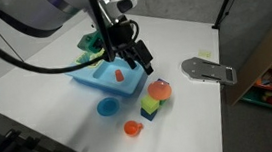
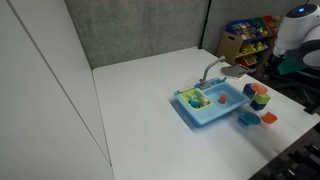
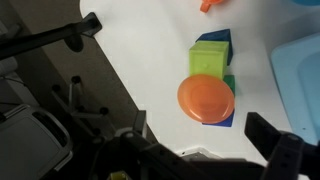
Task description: Put the orange plate on the sink
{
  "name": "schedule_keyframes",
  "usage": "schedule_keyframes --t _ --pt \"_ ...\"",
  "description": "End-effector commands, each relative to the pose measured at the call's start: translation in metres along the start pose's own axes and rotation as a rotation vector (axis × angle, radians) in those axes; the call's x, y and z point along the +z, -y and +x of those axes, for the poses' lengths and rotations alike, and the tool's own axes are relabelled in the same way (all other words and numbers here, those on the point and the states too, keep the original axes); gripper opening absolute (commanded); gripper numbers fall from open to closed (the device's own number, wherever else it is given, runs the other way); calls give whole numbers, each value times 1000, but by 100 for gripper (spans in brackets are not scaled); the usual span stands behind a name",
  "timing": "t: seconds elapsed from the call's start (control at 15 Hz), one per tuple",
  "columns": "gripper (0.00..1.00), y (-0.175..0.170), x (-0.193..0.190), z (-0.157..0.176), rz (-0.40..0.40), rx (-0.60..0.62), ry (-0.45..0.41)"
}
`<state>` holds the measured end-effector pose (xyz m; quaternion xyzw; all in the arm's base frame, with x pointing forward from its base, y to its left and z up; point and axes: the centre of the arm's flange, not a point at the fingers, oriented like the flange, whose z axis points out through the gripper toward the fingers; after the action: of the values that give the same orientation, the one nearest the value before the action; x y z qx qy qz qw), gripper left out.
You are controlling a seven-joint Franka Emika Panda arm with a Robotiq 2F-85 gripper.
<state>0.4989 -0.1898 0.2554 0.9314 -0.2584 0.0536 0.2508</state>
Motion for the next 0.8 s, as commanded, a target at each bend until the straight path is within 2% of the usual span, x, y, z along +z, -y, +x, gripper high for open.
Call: schedule_keyframes --t 0.0,0.73 --pt "100 19 16 -4 2 5 -33" --pt "100 54 77 -3 -19 20 -78"
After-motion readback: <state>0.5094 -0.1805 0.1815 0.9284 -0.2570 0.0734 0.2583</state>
